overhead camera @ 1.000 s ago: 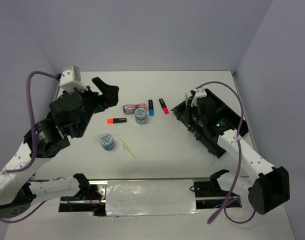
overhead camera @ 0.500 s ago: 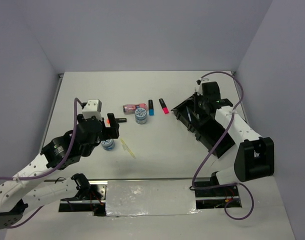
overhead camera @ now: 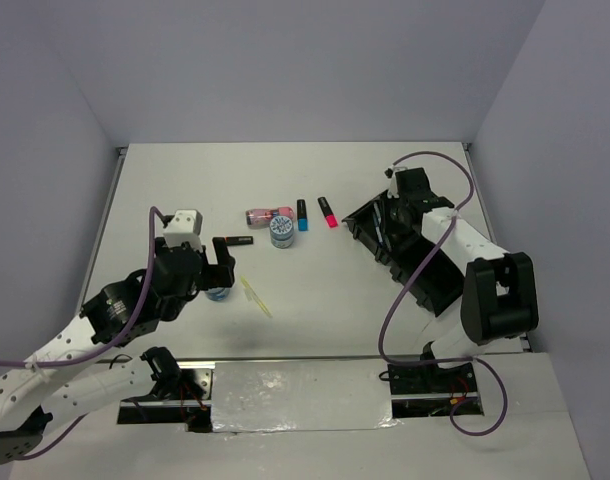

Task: Sort the stationery into containers
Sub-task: Place the pen in the storage box, then pick up the pen from the center of the board.

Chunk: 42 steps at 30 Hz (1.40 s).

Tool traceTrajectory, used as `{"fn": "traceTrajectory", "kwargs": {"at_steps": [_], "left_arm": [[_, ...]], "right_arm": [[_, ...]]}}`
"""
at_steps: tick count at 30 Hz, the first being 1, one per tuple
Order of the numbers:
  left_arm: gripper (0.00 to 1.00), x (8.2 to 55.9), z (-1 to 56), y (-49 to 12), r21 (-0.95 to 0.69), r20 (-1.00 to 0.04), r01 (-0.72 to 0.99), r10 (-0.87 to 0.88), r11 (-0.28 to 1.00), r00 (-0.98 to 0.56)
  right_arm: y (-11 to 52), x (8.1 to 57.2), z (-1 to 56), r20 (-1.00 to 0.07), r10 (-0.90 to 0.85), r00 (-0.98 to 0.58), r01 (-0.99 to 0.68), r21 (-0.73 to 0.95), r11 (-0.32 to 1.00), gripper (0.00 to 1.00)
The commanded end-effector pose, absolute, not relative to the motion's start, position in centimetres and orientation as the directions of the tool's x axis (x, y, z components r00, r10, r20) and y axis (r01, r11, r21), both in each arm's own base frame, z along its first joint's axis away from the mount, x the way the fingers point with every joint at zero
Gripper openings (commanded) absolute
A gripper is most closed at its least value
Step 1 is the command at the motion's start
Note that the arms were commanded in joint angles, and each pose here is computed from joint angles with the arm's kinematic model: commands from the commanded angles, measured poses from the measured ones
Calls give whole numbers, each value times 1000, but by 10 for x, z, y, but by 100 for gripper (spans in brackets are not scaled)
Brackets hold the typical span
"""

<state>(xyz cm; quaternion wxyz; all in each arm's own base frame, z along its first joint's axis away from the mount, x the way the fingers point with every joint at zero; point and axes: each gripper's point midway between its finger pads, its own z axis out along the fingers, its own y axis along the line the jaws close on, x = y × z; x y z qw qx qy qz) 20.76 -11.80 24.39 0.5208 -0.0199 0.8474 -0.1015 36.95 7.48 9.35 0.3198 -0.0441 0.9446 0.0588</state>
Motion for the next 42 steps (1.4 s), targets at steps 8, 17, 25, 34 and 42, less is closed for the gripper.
{"fn": "traceTrajectory", "kwargs": {"at_steps": [8, 17, 25, 34, 42], "left_arm": [[99, 207, 251, -119, -207, -888, 101, -144, 973, -437], [99, 209, 245, -79, -163, -875, -172, -223, 971, -430], [99, 194, 271, -32, -97, -915, -247, -184, 964, -359], [99, 178, 273, -15, -233, -926, -205, -281, 951, -251], [99, 183, 269, -24, -193, -928, -182, -240, 964, -287]], "right_arm": [[75, 374, 120, -655, -46, -754, -132, 83, 988, 60], [209, 313, 229, -863, -73, -500, -442, 182, 878, 72], [351, 228, 132, -740, -333, -585, -640, 169, 749, 52], [408, 219, 95, -641, -503, -579, -684, 47, 728, 42], [421, 218, 72, -600, -539, -591, -687, 24, 727, 39]]}}
